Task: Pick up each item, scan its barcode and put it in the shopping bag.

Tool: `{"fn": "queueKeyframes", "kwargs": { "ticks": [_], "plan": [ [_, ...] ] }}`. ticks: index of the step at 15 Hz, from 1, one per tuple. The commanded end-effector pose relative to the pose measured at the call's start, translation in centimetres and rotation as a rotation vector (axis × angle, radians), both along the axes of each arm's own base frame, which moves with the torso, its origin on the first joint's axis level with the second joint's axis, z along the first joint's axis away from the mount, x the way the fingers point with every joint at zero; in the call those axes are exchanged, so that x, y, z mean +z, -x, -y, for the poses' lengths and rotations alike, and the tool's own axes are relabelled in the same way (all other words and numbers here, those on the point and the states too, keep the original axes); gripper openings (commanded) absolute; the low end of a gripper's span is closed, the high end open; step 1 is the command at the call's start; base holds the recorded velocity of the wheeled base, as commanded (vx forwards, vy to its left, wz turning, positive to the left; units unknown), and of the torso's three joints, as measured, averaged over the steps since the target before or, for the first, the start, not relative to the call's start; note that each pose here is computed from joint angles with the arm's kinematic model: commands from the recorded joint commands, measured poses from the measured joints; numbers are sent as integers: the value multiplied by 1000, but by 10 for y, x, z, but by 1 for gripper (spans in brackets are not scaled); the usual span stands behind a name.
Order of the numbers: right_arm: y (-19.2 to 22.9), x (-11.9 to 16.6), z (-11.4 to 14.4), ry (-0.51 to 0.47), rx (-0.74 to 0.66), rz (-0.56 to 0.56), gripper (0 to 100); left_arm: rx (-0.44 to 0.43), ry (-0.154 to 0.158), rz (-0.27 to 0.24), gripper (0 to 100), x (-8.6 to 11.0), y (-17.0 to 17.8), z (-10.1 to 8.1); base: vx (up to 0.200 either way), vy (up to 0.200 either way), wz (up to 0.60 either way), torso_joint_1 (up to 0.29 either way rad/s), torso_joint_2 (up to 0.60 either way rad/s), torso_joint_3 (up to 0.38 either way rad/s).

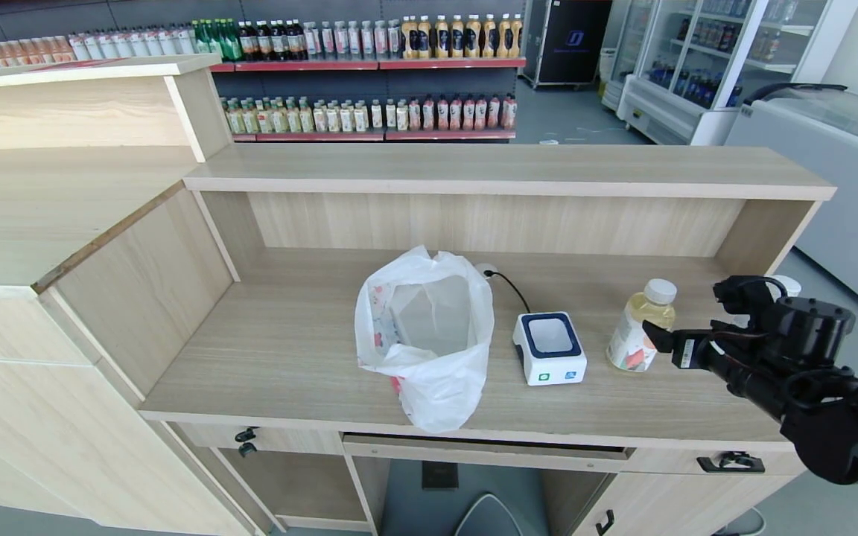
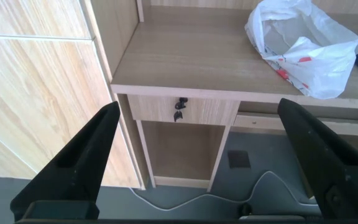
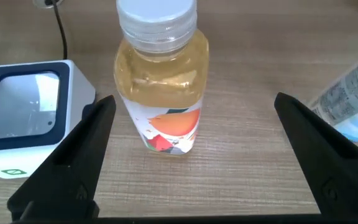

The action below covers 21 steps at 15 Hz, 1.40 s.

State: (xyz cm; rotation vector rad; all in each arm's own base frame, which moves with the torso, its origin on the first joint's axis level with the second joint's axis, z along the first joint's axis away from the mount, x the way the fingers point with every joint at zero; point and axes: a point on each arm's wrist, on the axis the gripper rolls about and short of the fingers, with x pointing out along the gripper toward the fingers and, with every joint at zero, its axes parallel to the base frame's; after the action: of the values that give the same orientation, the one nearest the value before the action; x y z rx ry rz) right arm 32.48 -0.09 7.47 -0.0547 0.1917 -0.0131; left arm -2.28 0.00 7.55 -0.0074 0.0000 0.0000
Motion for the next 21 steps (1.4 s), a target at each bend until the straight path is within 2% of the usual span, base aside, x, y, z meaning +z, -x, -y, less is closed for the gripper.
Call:
{"fn": "queueKeyframes", "kwargs": {
  "ticks": [1, 4, 8, 13, 17, 21],
  "plan": [
    [-7, -14, -11, 1, 32, -30, 100, 0, 0, 0, 100, 0, 0, 0, 0, 0, 0, 0, 0, 0],
    [-17, -26, -30, 9, 68, -29, 100, 0, 0, 0, 100, 0, 0, 0, 0, 0, 0, 0, 0, 0],
    [-27, -42, -37, 23, 7, -39, 100, 0, 0, 0, 100, 0, 0, 0, 0, 0, 0, 0, 0, 0],
    [-47, -47, -54, -15, 11, 6, 100, 0, 0, 0, 100, 0, 0, 0, 0, 0, 0, 0, 0, 0],
    [-59, -53, -61, -12, -14, 23, 100, 0, 0, 0, 100, 0, 0, 0, 0, 0, 0, 0, 0, 0],
    [-64, -54, -56, -5, -47, 30, 100, 0, 0, 0, 100, 0, 0, 0, 0, 0, 0, 0, 0, 0]
  ]
}}
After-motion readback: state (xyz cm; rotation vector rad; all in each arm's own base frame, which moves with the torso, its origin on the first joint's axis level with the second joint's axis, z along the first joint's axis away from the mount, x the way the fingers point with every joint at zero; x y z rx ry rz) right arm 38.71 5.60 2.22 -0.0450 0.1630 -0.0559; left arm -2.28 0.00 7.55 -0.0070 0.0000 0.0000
